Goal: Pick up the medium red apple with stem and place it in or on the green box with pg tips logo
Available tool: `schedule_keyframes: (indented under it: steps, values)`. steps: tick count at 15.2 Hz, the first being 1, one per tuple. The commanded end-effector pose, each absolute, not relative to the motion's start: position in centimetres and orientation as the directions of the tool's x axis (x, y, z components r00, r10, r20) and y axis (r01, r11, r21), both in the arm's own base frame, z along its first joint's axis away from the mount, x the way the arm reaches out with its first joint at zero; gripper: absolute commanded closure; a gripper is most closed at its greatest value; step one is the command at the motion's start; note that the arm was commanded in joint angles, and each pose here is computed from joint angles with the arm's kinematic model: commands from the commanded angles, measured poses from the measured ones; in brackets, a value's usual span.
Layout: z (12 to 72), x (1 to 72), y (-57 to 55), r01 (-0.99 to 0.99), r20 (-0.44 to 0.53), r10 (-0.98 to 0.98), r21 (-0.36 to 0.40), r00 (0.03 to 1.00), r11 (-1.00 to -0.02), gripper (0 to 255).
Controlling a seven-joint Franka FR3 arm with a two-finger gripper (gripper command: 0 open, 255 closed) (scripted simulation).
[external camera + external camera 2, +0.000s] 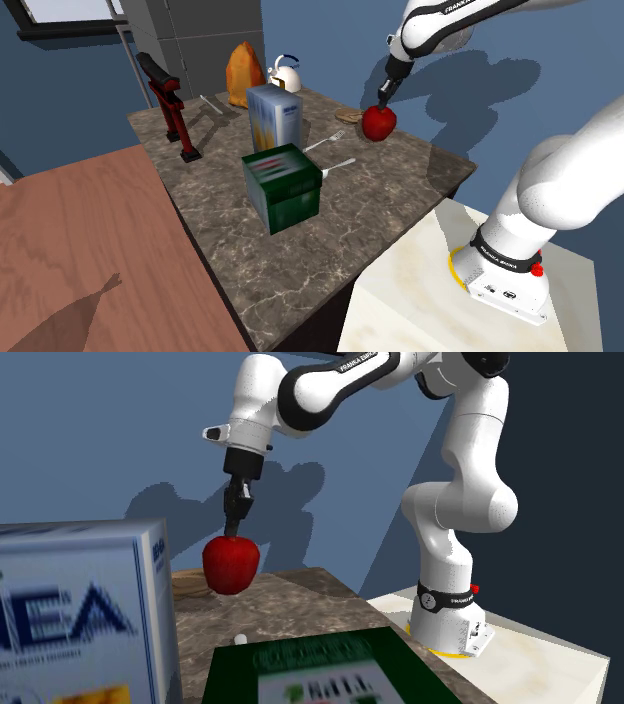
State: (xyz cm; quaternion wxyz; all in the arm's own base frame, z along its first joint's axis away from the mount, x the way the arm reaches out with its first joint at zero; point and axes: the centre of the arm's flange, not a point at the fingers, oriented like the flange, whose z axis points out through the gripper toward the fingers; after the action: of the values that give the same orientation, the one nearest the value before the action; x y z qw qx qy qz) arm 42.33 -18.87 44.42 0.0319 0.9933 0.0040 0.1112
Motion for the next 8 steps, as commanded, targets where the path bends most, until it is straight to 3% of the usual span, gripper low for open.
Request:
schedule_keyframes:
  steps: [1, 8]
  values:
    - [45.4, 42.4, -18.8, 0.001, 0.220, 0.015, 0.064, 0.975, -0.998, 255]
    - [49.1, 42.4, -18.8, 0.001, 0.220, 0.015, 0.064, 0.975, -0.998, 255]
